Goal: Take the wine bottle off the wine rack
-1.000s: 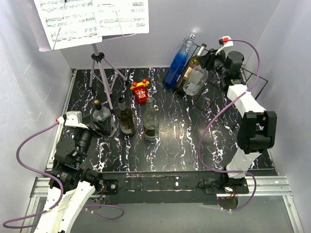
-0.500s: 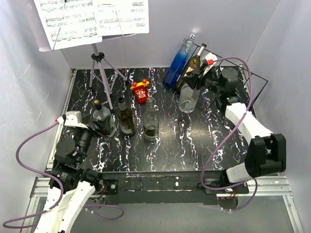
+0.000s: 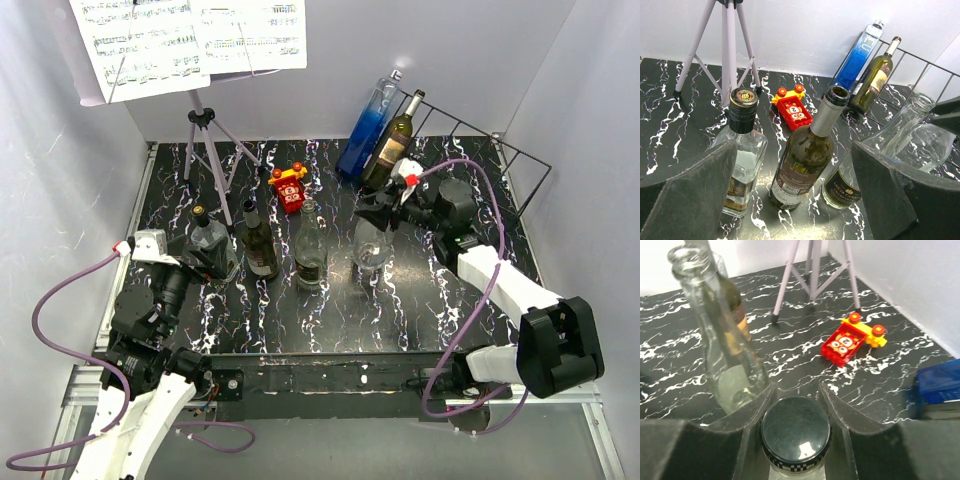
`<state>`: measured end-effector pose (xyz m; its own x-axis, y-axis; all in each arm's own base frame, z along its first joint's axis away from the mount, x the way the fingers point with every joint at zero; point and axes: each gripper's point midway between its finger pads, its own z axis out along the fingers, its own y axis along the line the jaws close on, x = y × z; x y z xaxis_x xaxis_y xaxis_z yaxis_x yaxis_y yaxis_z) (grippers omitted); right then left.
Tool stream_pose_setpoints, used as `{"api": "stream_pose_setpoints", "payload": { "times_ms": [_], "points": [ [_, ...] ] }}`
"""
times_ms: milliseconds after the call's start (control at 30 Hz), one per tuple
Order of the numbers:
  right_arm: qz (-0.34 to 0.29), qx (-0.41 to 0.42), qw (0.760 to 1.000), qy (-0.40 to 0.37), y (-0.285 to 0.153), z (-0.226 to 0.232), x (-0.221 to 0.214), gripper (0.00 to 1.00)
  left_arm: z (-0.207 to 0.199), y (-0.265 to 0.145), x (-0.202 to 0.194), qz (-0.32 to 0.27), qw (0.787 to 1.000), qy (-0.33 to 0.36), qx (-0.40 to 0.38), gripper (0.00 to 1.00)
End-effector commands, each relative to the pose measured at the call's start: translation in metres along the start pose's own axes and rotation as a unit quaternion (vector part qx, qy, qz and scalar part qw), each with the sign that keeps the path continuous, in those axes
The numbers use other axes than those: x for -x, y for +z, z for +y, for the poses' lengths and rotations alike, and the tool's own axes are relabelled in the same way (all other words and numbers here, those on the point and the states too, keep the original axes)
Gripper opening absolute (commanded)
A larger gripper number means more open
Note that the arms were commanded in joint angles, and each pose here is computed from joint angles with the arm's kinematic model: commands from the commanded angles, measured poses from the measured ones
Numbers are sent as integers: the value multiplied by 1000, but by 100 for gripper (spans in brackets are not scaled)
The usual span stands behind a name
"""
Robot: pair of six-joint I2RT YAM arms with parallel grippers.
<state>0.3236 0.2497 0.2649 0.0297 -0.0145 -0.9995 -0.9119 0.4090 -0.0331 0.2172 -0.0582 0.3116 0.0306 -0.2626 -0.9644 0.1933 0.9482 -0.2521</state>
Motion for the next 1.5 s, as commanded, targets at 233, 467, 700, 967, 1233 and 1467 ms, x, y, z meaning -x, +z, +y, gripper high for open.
{"api": "stream_pose_setpoints", "payload": {
  "times_ms": [233,467,700,967,1233,1467],
  "points": [
    [-108,17,984,-143,-2,32,61,1,-2,-2,3,-7,1000,4,-6,98],
    [-100,24,983,-154,1,40,50,1,-2,-1,2,-2,1000,5,-7,98],
    [-108,22,983,-146,2,42,43,1,-3,-1,2,-2,1000,5,-8,98],
    [-116,9,984,-136,0,40,49,57,-2,-1,3,-3,1000,6,-6,98],
    [-138,2,985,-107,-7,46,76,82,-2,-2,3,-5,1000,6,-8,98],
    [-83,-174,977,90,-14,-12,120,77,-3,-2,3,-5,1000,5,-10,98]
  ]
}}
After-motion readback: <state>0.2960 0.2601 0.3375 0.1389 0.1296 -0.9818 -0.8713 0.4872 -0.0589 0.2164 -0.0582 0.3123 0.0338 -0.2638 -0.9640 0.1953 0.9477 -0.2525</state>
